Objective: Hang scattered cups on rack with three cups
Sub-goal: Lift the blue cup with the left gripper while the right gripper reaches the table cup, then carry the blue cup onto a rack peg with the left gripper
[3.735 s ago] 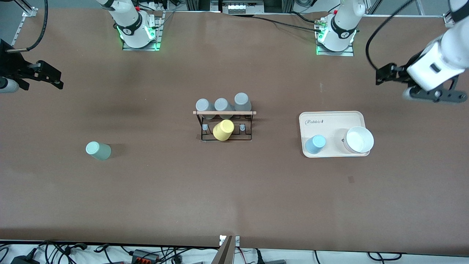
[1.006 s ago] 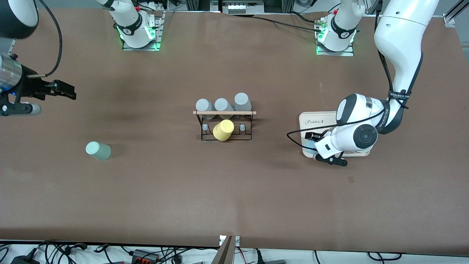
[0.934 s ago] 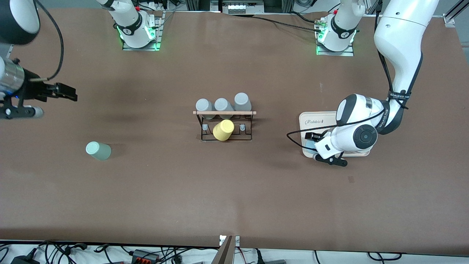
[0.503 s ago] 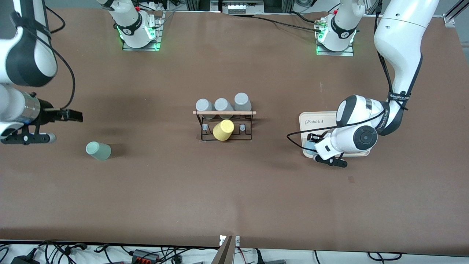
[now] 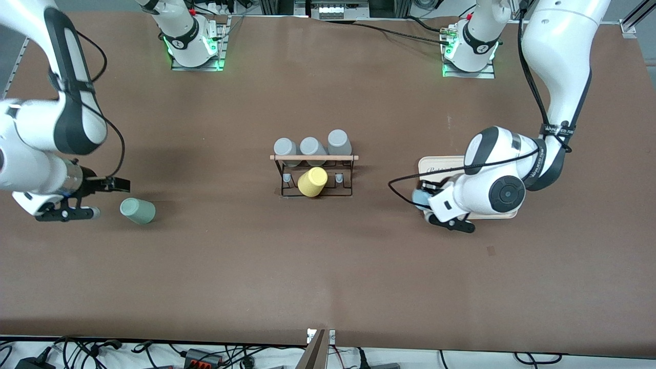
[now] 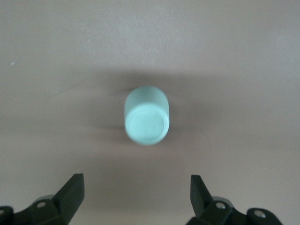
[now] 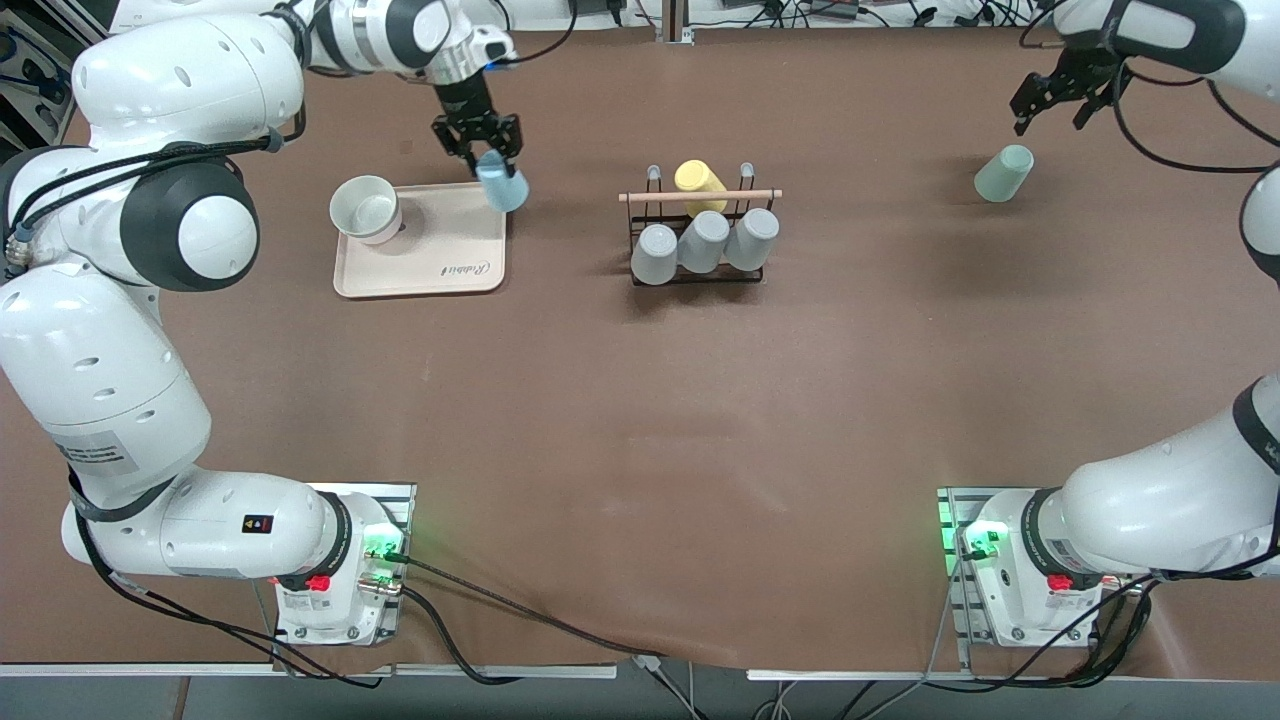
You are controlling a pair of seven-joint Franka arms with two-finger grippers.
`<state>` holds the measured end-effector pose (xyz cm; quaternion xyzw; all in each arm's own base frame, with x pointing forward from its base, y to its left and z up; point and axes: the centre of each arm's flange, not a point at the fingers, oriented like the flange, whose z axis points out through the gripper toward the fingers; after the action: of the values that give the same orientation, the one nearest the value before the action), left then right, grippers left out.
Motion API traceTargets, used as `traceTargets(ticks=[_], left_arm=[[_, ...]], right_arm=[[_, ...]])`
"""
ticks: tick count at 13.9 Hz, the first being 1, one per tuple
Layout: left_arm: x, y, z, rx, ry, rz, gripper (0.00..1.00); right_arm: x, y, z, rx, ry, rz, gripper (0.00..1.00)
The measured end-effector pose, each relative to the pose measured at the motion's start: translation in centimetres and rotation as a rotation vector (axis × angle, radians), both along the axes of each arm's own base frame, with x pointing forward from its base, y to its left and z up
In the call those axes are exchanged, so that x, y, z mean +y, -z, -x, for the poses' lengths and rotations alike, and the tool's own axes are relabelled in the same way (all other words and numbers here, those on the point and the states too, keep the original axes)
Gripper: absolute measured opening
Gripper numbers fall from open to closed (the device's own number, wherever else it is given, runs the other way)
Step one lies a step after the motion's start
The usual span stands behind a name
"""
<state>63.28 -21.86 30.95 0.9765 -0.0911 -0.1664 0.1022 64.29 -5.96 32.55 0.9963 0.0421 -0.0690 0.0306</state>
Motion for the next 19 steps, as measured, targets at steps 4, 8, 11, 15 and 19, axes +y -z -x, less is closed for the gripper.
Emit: traceTargets(ticks=[4, 8, 11, 15, 19], left_arm=[[-8.5, -5.6, 2.2, 0.012, 0.058, 0.081, 0.65], [-17.0, -8.2, 6.5, 0.015, 0.005, 0.013, 0.65], [-17.5, -8.7, 6.7, 0.006, -0.014, -0.010, 0.65], [-19.7, -9.9, 6.8, -0.022, -0.017, 0.060, 0.65], [-20.4, -8.8, 6.3, -0.014, -0.017, 0.070, 0.65]], right_arm=[[-0.8, 3.7, -0.9, -0.032, -0.007, -0.004, 1.00], [-0.8, 7.1, -0.7, -0.081, -0.014, -0.008, 1.00], [-0.8, 9.0, 0.1, -0.067, -0.014, -0.011, 1.00], [-0.9, 9.1, 0.1, -0.065, -0.013, -0.011, 1.00], [-0.9, 9.1, 0.1, -0.066, -0.013, -0.012, 0.94]])
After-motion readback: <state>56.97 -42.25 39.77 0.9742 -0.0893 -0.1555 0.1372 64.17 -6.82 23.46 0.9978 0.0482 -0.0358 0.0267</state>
